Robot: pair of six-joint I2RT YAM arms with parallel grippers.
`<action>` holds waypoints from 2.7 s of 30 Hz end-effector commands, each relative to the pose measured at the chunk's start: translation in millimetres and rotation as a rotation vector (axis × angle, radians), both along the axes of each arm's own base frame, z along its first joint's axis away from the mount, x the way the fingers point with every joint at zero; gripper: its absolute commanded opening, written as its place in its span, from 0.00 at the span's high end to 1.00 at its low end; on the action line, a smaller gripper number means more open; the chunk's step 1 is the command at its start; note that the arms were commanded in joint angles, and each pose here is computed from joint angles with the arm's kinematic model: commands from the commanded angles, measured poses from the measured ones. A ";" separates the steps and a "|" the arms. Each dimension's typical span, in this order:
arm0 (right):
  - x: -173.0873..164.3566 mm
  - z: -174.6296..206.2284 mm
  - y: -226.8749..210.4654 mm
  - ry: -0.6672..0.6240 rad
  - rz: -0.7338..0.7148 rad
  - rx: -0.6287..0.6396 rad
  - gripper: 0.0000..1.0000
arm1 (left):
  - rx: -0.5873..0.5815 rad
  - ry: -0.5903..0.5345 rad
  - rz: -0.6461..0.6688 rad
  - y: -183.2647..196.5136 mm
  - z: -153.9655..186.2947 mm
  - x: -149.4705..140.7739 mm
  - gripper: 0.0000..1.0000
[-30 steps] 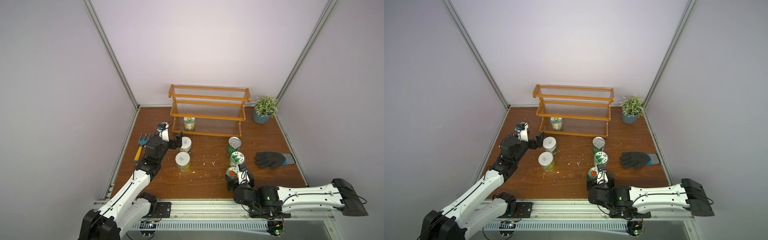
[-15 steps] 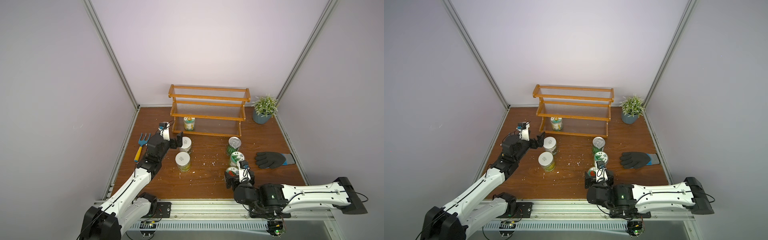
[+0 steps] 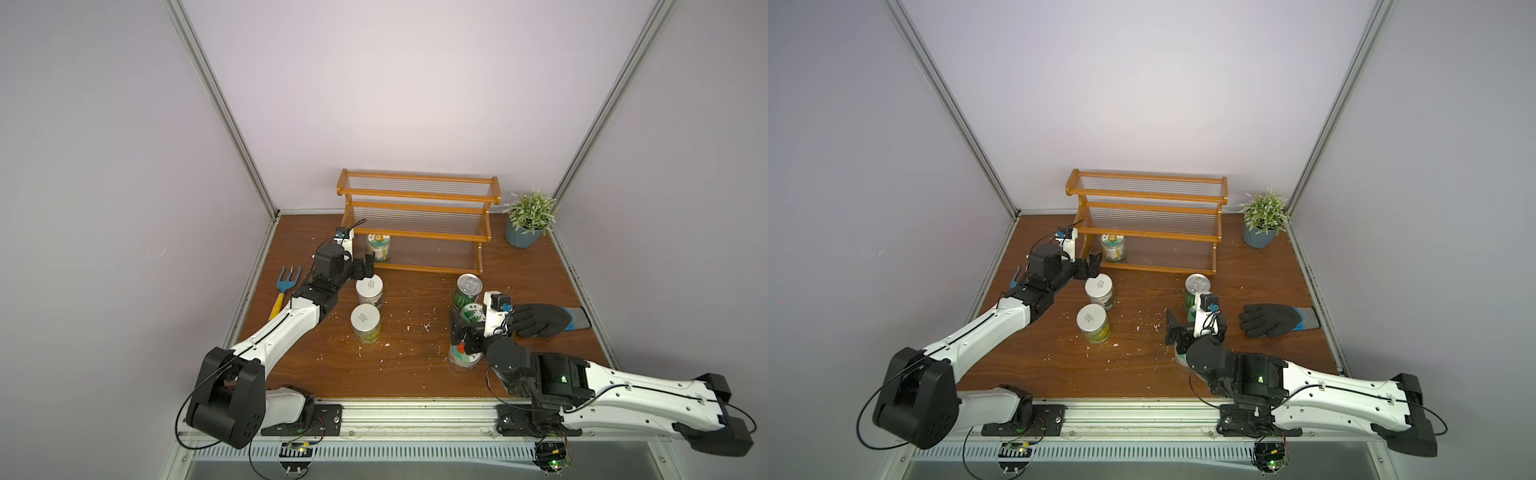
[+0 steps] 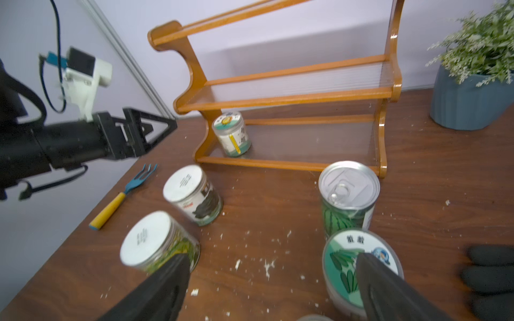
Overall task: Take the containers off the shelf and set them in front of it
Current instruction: 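Pick up a container from the shelf.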
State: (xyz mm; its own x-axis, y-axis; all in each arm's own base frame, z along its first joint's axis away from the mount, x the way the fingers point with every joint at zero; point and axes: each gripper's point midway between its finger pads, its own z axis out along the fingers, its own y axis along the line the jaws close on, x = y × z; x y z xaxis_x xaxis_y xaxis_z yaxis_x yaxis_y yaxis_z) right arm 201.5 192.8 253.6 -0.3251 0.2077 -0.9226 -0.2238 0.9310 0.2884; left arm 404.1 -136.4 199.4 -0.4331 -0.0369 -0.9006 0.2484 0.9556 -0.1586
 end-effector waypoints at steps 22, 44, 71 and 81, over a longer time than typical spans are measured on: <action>81.2 12.9 41.5 -0.025 0.110 0.073 0.01 | 0.057 0.169 -0.074 -46.7 -58.3 59.7 0.00; 90.6 5.2 30.1 -0.031 0.090 0.095 0.01 | 0.072 0.130 0.019 -50.9 -82.6 93.1 0.00; 95.4 -2.6 32.7 -0.020 0.090 0.086 0.01 | 0.074 0.100 0.048 -57.8 -102.5 124.4 0.22; 94.0 -1.9 29.7 -0.021 0.083 0.092 0.01 | 0.070 0.082 0.031 -59.6 -90.2 122.4 0.37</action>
State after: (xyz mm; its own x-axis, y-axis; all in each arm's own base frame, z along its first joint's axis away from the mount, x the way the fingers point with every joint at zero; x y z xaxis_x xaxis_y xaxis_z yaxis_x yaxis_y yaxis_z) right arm 296.1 222.1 237.4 -0.3596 0.2330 -0.9035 -0.2851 0.8946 0.3442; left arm 526.2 -190.0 99.7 -0.5191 0.0022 -0.8547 0.1878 0.9759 -0.1116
